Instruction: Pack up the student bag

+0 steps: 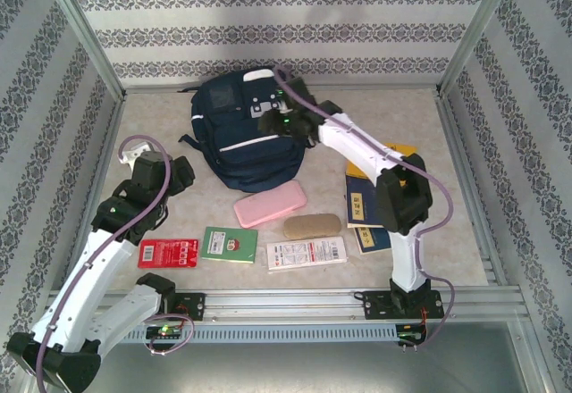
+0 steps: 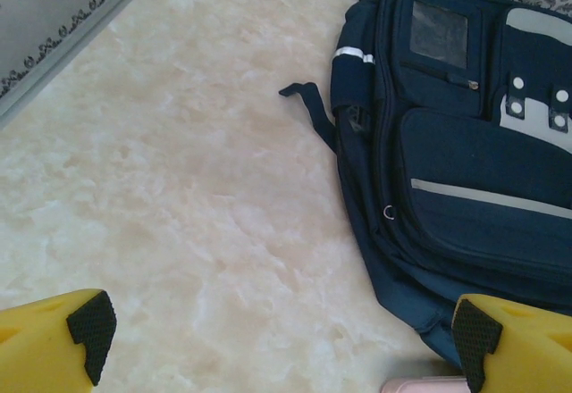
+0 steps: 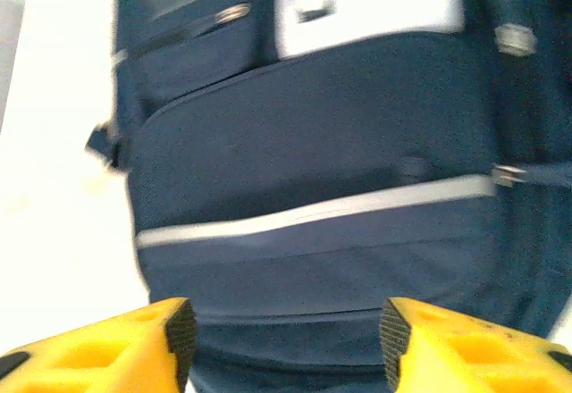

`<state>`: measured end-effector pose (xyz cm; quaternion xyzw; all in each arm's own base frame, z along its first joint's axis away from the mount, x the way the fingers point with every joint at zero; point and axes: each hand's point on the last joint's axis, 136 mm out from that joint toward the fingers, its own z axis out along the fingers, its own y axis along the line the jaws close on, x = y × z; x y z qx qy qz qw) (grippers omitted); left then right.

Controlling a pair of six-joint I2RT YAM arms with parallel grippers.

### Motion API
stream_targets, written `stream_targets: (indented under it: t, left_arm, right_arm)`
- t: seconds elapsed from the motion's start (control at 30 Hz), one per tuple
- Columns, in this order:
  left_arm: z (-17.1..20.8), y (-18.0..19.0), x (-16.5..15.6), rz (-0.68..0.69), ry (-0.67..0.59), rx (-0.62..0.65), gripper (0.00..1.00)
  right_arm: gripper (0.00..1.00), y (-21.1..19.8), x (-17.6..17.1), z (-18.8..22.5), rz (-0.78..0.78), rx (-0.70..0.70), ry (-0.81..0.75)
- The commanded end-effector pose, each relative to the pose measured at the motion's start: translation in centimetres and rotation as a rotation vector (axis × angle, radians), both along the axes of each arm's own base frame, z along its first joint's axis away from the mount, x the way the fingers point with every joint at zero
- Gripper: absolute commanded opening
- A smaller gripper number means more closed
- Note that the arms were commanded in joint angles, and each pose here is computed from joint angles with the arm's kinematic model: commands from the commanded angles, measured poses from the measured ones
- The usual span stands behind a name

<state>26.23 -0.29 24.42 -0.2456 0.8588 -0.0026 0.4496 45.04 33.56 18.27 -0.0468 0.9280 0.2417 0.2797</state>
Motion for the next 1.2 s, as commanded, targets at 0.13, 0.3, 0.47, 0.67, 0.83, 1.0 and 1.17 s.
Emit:
stream_targets:
  t: [0.13, 0.3, 0.47, 0.67, 0.83, 1.0, 1.17]
  left_arm:
    - [1.3, 1.5, -1.0, 0.045, -0.06, 0.051, 0.98]
    - [1.4, 1.5, -1.0, 0.049, -0.067, 0.052, 0.98]
    - [1.3, 1.4, -1.0, 0.04, -0.064, 0.048, 0.98]
    - [1.1, 1.1, -0.7, 0.021, -0.059, 0.05, 0.98]
    - [0.8, 0.4, -0.1, -0.017, -0.042, 0.051, 0.98]
    - [0.2, -1.2, 1.1, -0.097, 0.003, 0.041, 0.98]
    - [-0.1, -1.3, 1.3, -0.092, 0.016, 0.036, 0.98]
  right_arm:
    - [0.71, 5.8, -2.0, -3.2, 0.287, -0.408, -0.15]
    - [0.8, 9.5, -1.2, -4.6, 0.32, -0.486, -0.254]
    - [0.81, 10.9, -0.8, -7.2, 0.334, -0.547, -0.264]
    - [0.81, 9.6, -0.7, -8.1, 0.309, -0.599, -0.256]
    - [0.77, 8.2, -0.6, -6.4, 0.27, -0.467, -0.21]
    - [0.76, 7.5, -0.9, -2.9, 0.255, -0.117, -0.212]
    - [0.75, 5.4, 0.0, -3.6, 0.242, -0.137, -0.148]
